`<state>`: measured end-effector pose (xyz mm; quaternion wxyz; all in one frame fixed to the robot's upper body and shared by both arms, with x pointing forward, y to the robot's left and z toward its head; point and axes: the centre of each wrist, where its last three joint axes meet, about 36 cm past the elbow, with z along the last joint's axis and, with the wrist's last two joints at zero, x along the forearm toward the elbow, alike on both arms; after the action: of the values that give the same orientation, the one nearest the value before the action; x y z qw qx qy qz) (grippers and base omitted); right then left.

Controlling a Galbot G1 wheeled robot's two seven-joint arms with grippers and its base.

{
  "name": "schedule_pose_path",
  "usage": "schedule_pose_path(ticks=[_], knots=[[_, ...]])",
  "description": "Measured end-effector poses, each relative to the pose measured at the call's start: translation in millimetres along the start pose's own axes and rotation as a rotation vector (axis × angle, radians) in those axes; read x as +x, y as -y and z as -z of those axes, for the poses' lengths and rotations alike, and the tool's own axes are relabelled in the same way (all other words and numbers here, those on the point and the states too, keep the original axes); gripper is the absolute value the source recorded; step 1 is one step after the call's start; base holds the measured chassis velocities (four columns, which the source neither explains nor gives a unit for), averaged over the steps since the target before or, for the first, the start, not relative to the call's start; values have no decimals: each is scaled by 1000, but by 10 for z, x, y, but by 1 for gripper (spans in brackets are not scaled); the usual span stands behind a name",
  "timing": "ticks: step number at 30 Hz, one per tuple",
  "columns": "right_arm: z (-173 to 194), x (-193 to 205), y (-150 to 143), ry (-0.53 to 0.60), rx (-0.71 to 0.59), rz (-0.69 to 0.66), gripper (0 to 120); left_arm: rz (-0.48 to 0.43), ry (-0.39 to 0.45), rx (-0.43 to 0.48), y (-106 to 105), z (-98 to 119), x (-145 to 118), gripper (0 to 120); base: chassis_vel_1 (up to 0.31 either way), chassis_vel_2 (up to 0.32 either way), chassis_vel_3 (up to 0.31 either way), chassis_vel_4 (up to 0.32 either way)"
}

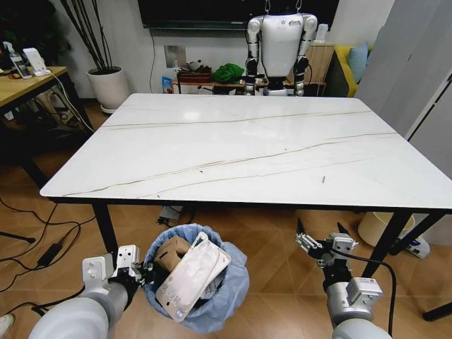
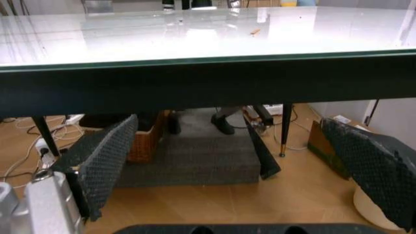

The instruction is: Pick up the trash bin and place the trash from the table into it.

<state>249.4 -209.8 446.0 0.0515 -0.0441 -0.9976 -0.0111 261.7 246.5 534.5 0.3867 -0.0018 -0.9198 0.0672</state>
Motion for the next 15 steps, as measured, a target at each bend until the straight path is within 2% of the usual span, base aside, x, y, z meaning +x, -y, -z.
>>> schedule_pose_path(ticks=[6,15], knots=[[2,26,11,2,4,-2,100,0,-8,3,6,-26,-11,0,0,0,0,0],[-31,-4,18,-2,7,-3,100,22,-27,7,-78,-42,-206,0,0,0,0,0]])
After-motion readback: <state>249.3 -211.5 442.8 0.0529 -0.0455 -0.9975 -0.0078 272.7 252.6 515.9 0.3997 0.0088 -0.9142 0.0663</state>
